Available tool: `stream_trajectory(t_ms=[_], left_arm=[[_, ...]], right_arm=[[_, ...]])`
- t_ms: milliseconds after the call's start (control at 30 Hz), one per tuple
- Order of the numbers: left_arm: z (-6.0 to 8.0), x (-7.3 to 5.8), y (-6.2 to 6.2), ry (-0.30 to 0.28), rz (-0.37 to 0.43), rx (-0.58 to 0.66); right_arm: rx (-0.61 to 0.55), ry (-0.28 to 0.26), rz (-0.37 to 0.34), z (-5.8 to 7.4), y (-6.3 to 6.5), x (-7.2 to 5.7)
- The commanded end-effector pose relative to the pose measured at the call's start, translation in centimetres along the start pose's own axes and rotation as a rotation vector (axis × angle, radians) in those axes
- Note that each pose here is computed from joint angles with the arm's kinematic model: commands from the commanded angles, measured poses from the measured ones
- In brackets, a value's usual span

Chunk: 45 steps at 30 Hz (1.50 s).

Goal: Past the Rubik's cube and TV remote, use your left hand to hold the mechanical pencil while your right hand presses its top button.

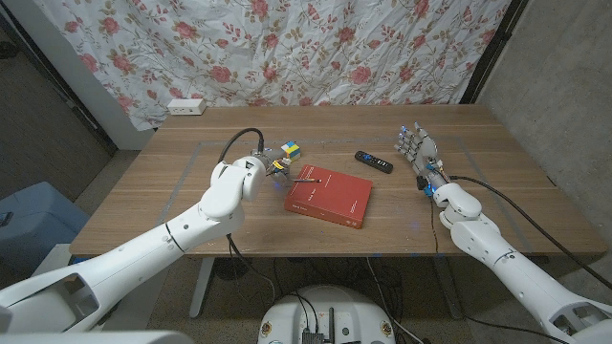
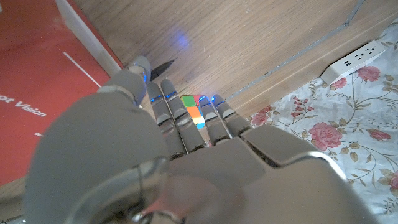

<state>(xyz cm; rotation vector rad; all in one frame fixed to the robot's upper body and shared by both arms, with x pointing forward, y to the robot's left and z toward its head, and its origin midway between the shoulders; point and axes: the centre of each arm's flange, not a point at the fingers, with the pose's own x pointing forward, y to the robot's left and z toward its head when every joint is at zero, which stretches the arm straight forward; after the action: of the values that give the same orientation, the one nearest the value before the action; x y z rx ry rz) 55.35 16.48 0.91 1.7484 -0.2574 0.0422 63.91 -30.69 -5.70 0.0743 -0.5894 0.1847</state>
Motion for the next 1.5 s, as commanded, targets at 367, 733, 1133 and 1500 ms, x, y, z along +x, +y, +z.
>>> stream_trajectory(t_ms=[367,733,1133,1500], left_arm=[[0.27,-0.05,-0.27,0.002,0.030,0.000],[0.39,0.19,-0.30,-0.004,0.040,0.002],[0.56,0.34,-0.40,0.004,0.045,0.006],[0.75,0.39,-0.35,0.003,0.060,0.012]], right_arm=[[-0.001,-0.002,-0.006,-0.11,0.16,-0.22],[-0.004,-0.006,-0.014,-0.04,0.10,-0.26],[-0.005,-0.004,-0.014,-0.16,0.13,-0.26],[-0.009,-0.003,-0.015,-0.08,0.10,-0.39]])
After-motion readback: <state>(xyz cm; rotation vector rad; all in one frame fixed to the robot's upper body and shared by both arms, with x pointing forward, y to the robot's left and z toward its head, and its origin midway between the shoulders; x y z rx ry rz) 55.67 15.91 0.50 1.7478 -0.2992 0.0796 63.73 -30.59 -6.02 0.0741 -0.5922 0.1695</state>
